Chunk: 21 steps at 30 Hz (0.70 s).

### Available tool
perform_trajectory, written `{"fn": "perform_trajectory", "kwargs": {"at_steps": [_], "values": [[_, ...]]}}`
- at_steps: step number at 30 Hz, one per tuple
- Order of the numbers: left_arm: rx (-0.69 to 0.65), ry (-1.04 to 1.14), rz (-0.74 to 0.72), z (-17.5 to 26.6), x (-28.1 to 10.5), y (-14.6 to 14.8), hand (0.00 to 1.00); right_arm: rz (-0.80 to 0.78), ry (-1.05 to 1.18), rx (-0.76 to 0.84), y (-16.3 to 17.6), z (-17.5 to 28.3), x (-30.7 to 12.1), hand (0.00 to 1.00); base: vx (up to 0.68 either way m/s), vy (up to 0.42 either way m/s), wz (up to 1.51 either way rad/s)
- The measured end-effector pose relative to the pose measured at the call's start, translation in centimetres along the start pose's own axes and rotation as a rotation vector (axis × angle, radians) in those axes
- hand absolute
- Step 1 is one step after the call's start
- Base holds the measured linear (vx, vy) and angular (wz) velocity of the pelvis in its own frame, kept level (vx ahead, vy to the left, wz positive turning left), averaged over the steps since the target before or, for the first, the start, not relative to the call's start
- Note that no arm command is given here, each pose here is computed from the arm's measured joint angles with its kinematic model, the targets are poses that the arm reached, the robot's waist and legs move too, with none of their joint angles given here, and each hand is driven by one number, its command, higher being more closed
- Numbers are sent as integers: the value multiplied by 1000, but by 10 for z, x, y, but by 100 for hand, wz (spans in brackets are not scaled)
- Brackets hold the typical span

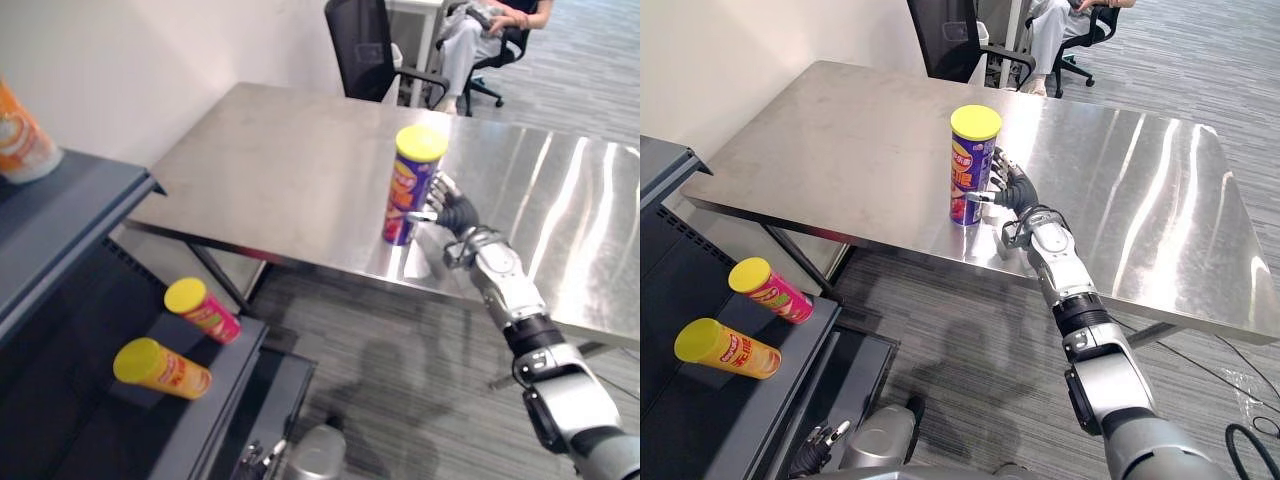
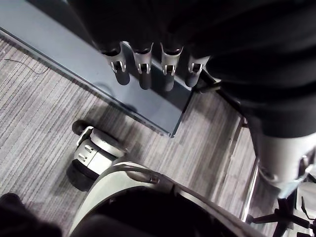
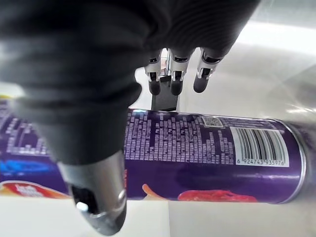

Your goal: Put the gum and the chips on the shelf.

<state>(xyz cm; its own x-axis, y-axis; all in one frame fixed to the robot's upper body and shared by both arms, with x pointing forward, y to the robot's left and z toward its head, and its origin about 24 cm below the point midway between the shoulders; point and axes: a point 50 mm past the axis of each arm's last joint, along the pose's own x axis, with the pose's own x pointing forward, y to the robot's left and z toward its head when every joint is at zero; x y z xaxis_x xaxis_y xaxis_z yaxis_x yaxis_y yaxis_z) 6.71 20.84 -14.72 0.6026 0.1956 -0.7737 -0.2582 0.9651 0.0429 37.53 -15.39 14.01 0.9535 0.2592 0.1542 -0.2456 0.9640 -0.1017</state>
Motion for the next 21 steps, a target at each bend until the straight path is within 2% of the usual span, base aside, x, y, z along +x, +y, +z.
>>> {"fn": "perform_trajectory", "kwargs": {"at_steps": [11,12,21], "values": [[30,-38,-49,8,1,-6,0,9,-2,-13,7,0,2,0,-25,-15,3],[35,-38,-53,8,1,-6,0,10,-2,-12,7,0,2,100,0,0,0],[29,-52,-60,12,2,-8,0,15,-29,23,17,2,4,100,-4,-9,1]]}}
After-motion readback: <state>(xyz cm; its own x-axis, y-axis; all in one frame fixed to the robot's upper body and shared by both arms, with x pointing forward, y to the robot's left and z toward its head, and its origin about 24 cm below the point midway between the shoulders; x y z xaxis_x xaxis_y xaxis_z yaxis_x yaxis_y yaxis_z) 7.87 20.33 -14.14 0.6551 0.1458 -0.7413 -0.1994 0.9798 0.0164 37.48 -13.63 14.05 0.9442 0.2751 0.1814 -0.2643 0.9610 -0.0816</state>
